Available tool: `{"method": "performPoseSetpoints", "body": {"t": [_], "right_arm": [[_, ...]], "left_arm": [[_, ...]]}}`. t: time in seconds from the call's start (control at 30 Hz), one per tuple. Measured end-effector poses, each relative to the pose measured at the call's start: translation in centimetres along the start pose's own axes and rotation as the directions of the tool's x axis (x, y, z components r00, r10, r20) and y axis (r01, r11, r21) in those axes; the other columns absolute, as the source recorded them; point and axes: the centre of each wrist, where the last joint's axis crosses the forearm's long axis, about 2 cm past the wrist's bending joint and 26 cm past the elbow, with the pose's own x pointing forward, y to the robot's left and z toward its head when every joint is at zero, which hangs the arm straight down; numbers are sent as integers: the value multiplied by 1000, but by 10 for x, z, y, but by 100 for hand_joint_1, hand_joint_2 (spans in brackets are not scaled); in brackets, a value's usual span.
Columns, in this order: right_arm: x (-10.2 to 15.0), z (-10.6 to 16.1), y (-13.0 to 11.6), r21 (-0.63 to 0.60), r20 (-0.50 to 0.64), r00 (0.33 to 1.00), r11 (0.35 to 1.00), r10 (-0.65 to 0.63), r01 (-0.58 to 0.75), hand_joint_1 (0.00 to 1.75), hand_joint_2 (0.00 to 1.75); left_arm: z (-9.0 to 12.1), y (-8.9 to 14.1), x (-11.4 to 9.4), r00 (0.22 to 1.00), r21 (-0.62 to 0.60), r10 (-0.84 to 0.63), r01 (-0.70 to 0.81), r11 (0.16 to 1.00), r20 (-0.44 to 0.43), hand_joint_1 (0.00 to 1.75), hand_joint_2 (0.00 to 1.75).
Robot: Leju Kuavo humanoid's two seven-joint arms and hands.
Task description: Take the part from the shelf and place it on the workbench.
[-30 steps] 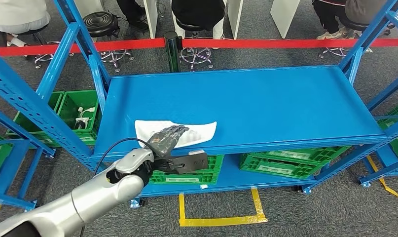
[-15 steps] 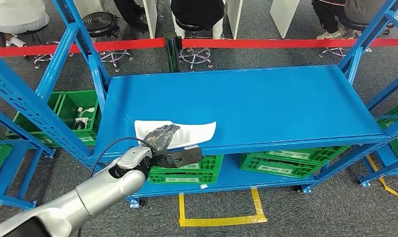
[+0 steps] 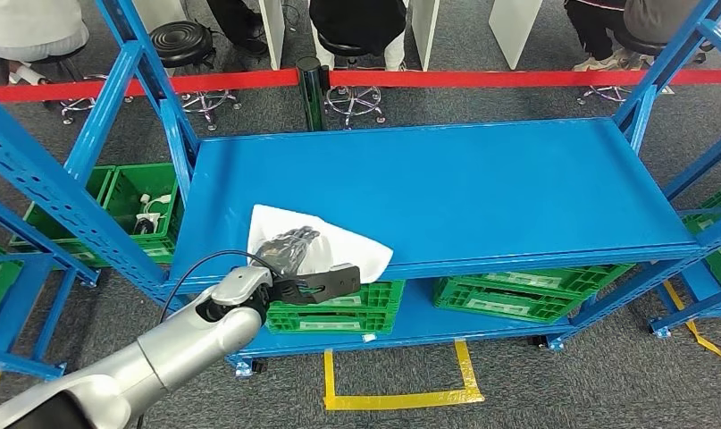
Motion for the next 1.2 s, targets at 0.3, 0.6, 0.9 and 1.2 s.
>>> {"method": "performPoseSetpoints", "body": {"t": [0.3,0.6,0.9,1.2], "right_arm": [[0,0,0,0,0,1000,1000,0,0,0,175],[0,0,0,0,2,1000,1000,0,0,0,175],[0,0,0,0,7,1000,1000,1,-1,0,175],[0,0,0,-3,9,1000,1000,-1,1,0,175]], "left_arm": [[-2,-3,-2,1000,-9,-4,4,1000,-14,175,175],[-3,-2,-3,1000,-22,-16,15,1000,-22,175,175],[-5,10,2,1000,27,-24,25,999,-7,175,175],[-4,13,4,1000,80,-19,17,997,22,175,175]]}}
